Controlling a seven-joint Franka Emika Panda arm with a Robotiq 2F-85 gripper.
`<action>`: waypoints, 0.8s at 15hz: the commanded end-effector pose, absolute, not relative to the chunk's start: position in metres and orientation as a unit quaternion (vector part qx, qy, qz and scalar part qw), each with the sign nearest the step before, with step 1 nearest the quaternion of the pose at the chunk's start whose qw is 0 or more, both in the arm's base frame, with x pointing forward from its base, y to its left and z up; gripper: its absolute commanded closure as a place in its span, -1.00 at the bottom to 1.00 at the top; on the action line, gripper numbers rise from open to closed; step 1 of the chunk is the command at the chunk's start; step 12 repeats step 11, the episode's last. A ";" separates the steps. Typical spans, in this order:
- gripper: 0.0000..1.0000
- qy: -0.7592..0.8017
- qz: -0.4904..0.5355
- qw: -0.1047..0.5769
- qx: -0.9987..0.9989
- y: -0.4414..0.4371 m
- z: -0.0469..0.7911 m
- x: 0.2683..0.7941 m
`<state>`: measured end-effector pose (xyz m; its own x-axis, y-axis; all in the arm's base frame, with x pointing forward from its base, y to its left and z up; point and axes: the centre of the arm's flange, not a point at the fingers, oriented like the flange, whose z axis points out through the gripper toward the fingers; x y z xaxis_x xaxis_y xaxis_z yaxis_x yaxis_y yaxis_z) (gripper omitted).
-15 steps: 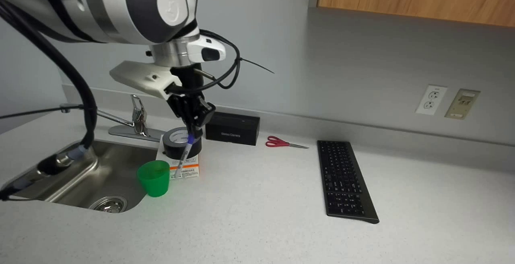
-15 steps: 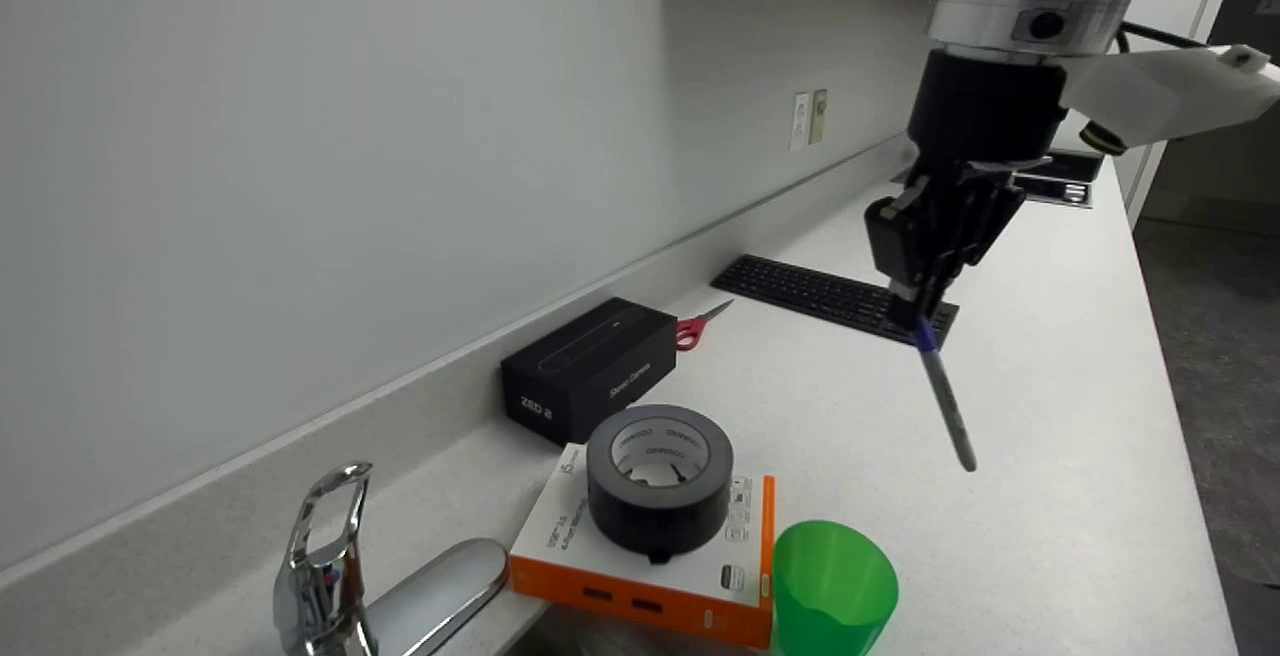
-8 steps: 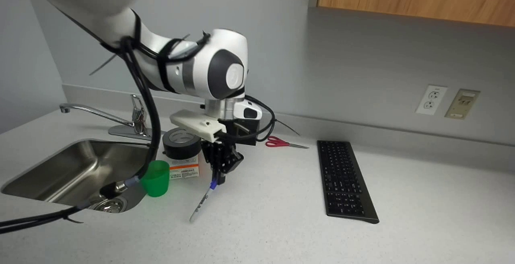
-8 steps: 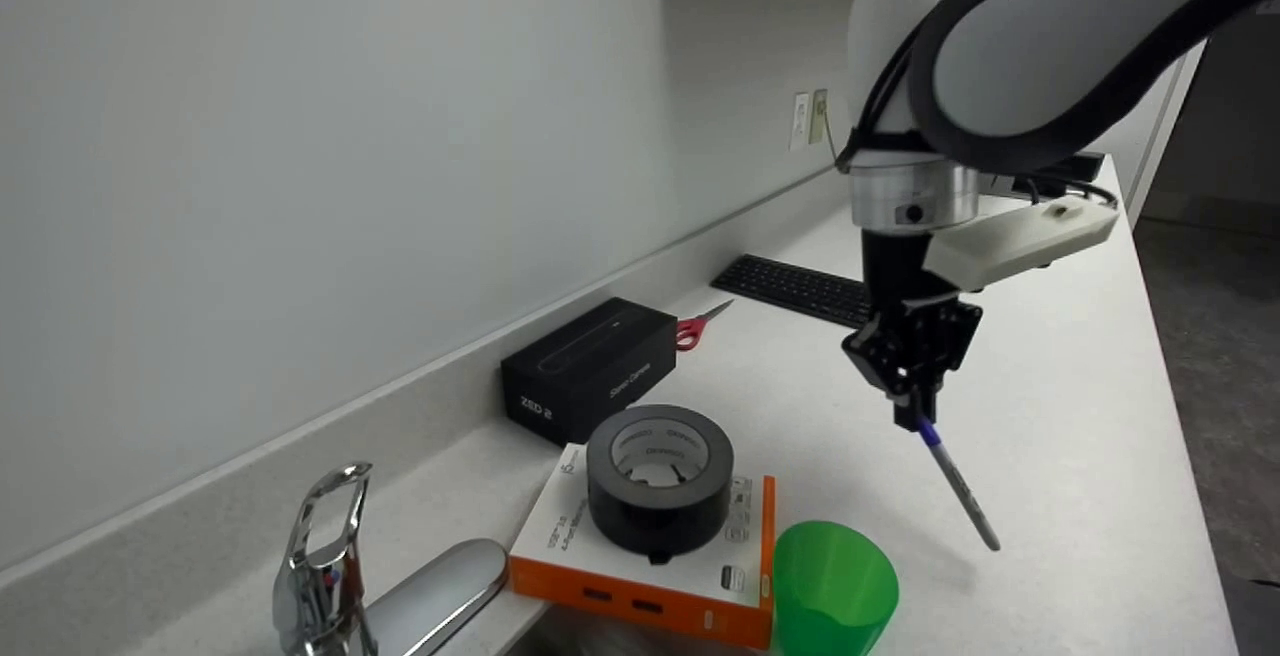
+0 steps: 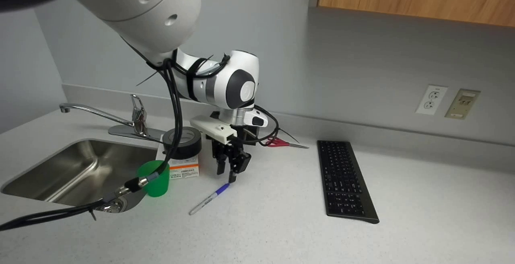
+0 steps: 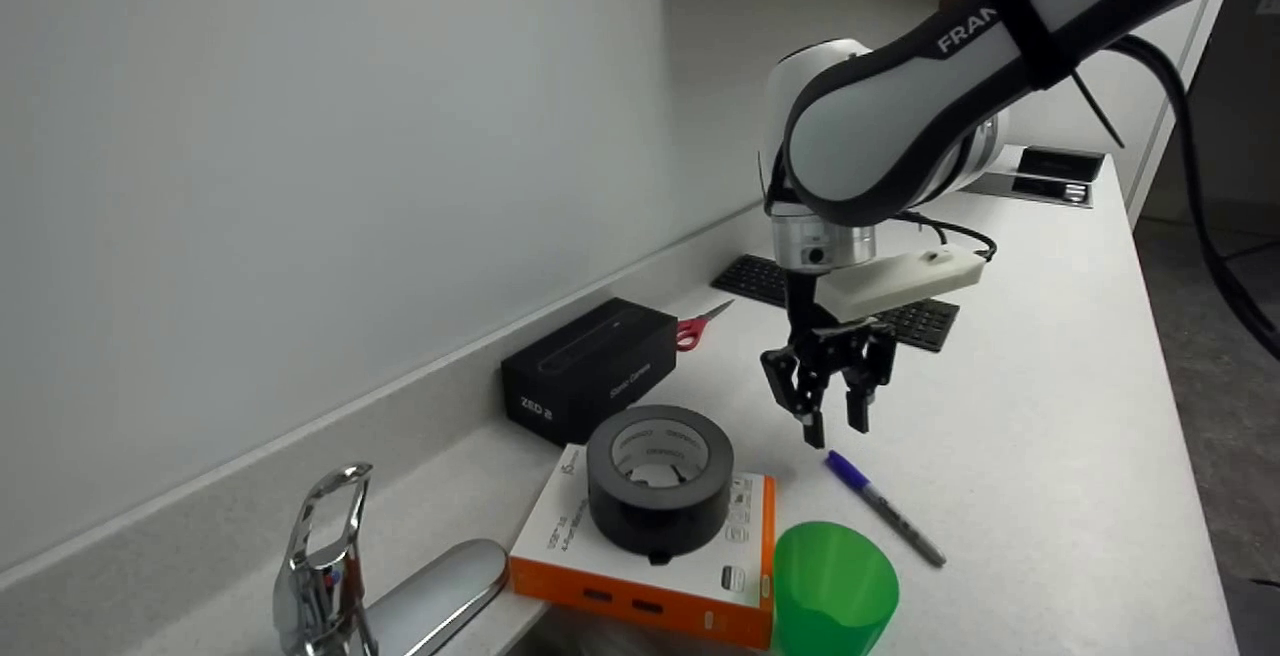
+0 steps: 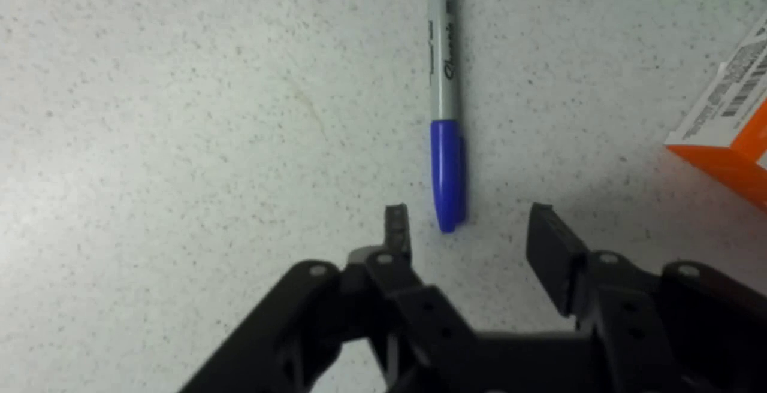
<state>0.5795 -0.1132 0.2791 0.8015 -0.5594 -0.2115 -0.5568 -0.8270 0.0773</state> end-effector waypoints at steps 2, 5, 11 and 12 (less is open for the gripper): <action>-0.89 -0.299 -0.105 -0.005 0.949 -0.115 0.301 0.601; -1.00 -0.299 -0.099 -0.007 0.949 -0.116 0.309 0.606; -1.00 -0.295 -0.089 0.000 0.951 -0.116 0.309 0.600; -1.00 -0.295 -0.089 0.000 0.951 -0.116 0.309 0.600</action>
